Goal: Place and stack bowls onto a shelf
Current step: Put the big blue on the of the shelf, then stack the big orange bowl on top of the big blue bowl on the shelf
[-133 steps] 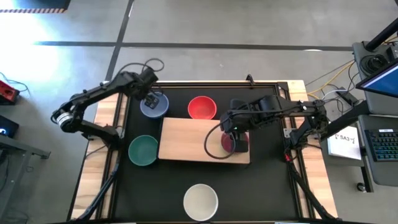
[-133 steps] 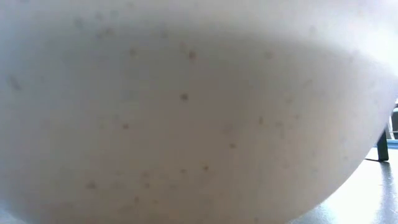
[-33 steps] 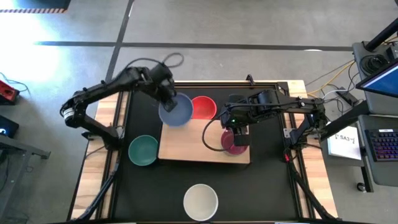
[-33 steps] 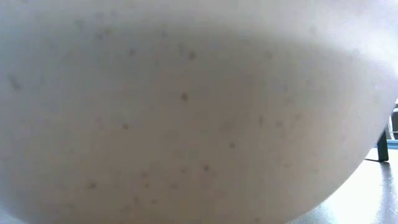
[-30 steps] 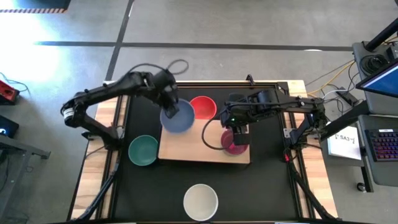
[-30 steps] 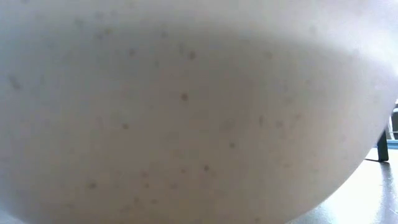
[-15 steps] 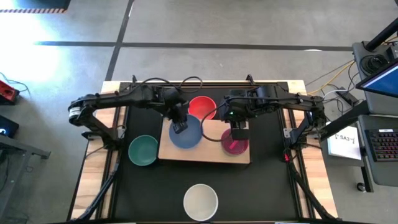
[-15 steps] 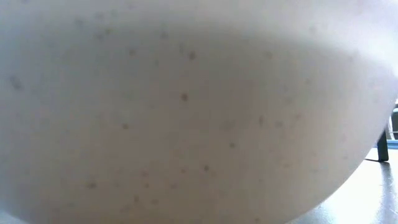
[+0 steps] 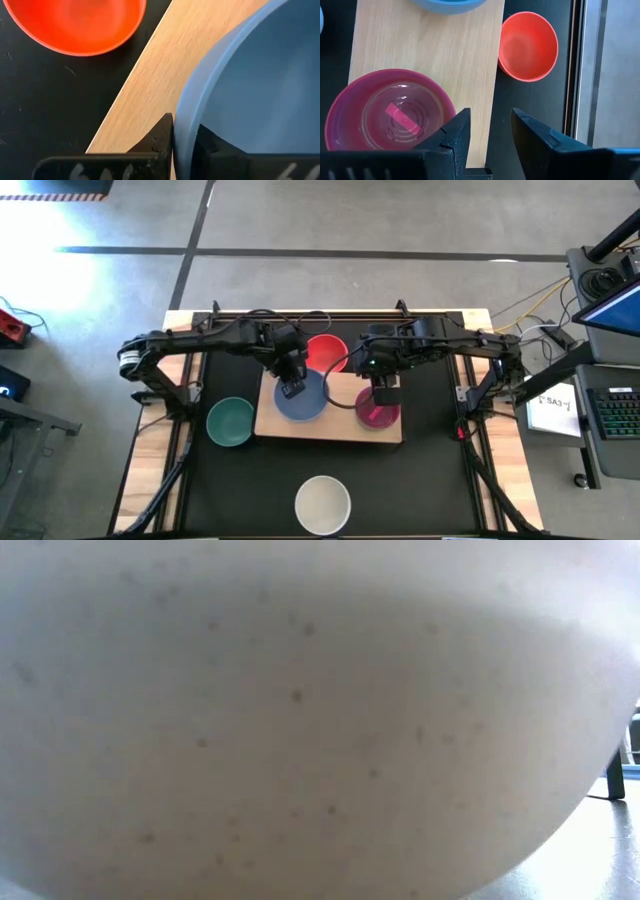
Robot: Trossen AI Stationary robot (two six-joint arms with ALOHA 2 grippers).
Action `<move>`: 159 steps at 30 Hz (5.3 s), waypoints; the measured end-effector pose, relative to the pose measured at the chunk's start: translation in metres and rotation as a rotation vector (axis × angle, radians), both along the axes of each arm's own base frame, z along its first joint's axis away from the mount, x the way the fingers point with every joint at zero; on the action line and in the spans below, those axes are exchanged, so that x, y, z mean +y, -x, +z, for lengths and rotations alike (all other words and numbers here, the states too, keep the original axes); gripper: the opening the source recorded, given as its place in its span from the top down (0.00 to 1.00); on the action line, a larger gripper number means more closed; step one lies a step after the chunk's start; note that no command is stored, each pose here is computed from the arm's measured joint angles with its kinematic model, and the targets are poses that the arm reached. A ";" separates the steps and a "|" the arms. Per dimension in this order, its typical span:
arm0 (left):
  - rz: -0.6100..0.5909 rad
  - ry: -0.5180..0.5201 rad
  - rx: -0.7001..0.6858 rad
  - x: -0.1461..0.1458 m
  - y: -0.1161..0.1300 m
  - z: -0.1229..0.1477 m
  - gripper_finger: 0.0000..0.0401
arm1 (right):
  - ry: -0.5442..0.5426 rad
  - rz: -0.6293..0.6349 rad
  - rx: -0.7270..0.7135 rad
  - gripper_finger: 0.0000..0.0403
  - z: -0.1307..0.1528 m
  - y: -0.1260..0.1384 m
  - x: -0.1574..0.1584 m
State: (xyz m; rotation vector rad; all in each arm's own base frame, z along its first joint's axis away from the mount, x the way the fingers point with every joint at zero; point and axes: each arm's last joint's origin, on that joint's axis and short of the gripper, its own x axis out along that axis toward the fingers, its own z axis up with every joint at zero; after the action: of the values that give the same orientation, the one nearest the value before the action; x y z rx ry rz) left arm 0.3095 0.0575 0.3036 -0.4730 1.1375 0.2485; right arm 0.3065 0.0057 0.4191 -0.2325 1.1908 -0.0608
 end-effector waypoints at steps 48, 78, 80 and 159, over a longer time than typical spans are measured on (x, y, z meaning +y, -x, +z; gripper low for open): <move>-0.007 0.015 0.056 -0.019 0.013 0.020 0.71 | 0.011 0.011 0.015 0.64 0.000 0.001 -0.007; -0.039 -0.253 -0.280 -0.041 0.049 0.131 0.71 | -0.170 -0.441 -0.152 0.64 -0.018 -0.010 -0.153; -0.017 -0.296 -0.319 -0.040 0.052 0.144 0.71 | -0.190 -0.478 -0.168 0.64 -0.024 -0.011 -0.169; 0.337 -0.440 -0.469 -0.037 0.153 0.226 0.71 | -0.613 -0.643 -0.101 0.64 -0.211 -0.055 -0.250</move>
State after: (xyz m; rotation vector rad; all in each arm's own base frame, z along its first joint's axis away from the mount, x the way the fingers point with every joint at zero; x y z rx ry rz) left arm 0.1565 0.0207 0.5300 -0.3031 0.5167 0.6309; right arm 0.3613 -0.2443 0.2079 0.6896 1.0905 -0.2595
